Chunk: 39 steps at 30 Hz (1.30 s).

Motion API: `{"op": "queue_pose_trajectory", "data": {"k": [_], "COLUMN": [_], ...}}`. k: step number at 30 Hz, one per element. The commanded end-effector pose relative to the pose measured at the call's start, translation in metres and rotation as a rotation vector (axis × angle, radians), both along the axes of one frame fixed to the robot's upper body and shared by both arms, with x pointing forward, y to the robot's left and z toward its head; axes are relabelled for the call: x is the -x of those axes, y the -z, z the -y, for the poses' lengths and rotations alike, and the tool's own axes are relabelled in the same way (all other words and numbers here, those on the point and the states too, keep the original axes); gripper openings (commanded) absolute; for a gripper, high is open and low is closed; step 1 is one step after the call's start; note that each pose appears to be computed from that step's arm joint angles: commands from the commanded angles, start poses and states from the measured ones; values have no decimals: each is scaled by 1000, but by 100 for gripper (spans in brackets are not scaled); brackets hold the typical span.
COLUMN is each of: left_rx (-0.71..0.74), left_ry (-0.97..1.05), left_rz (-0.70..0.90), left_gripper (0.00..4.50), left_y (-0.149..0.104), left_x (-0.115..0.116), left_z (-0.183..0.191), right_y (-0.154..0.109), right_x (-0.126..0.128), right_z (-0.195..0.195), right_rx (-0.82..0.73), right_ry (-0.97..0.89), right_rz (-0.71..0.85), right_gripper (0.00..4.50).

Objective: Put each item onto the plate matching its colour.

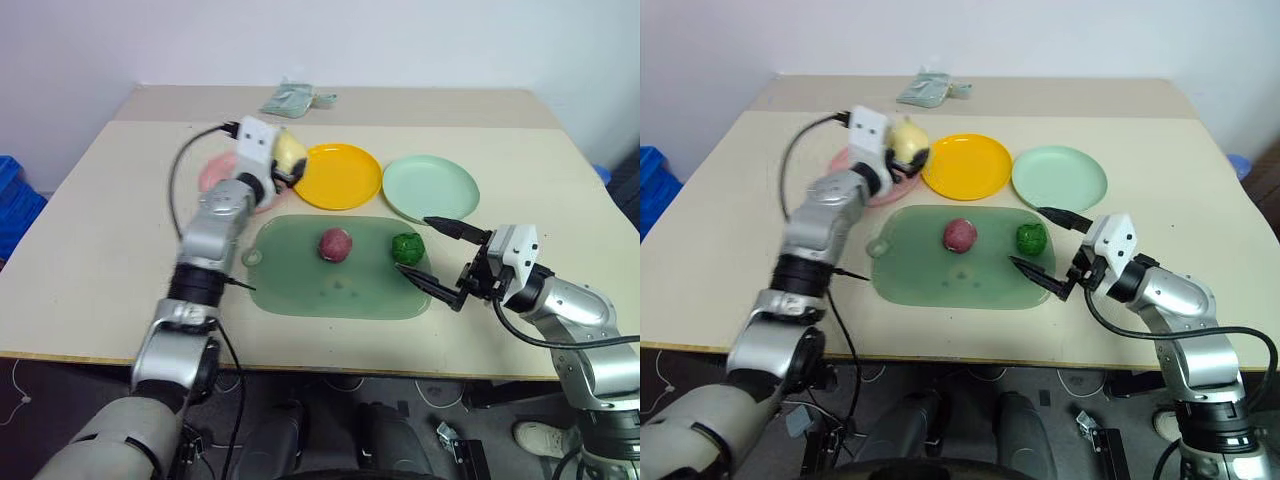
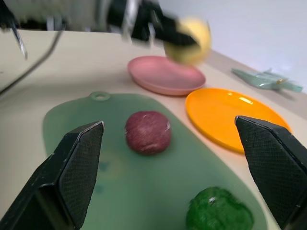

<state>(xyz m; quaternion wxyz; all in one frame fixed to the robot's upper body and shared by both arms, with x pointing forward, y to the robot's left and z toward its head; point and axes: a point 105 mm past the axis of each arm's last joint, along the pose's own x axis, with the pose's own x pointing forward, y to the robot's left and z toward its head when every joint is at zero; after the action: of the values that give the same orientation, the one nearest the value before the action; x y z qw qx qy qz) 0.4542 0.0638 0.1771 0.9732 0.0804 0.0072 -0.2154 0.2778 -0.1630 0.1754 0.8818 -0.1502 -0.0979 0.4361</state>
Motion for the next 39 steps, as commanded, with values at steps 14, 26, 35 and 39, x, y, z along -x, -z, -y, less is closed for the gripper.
{"op": "queue_pose_trajectory", "data": {"k": [14,26,35,39], "left_rx": [-29,-72,-100,-123], "left_ry": [-42,403,637,684], "left_rz": [77,60,-50,-75], "left_gripper": [447,447,447,447], "left_y": [-8,-18,-15,-8], "left_x": [-17,58,103,109], "left_z": [34,-31,-33,-27], "right_y": [-22,-10,20,22], "right_x": [7,11,29,33], "right_z": [-1,7,31,36], "right_rx": [-7,-18,27,19], "right_ry": [75,97,180,213], "right_rz": [66,31,-54,-62], "right_gripper": [450,450,450,450]}}
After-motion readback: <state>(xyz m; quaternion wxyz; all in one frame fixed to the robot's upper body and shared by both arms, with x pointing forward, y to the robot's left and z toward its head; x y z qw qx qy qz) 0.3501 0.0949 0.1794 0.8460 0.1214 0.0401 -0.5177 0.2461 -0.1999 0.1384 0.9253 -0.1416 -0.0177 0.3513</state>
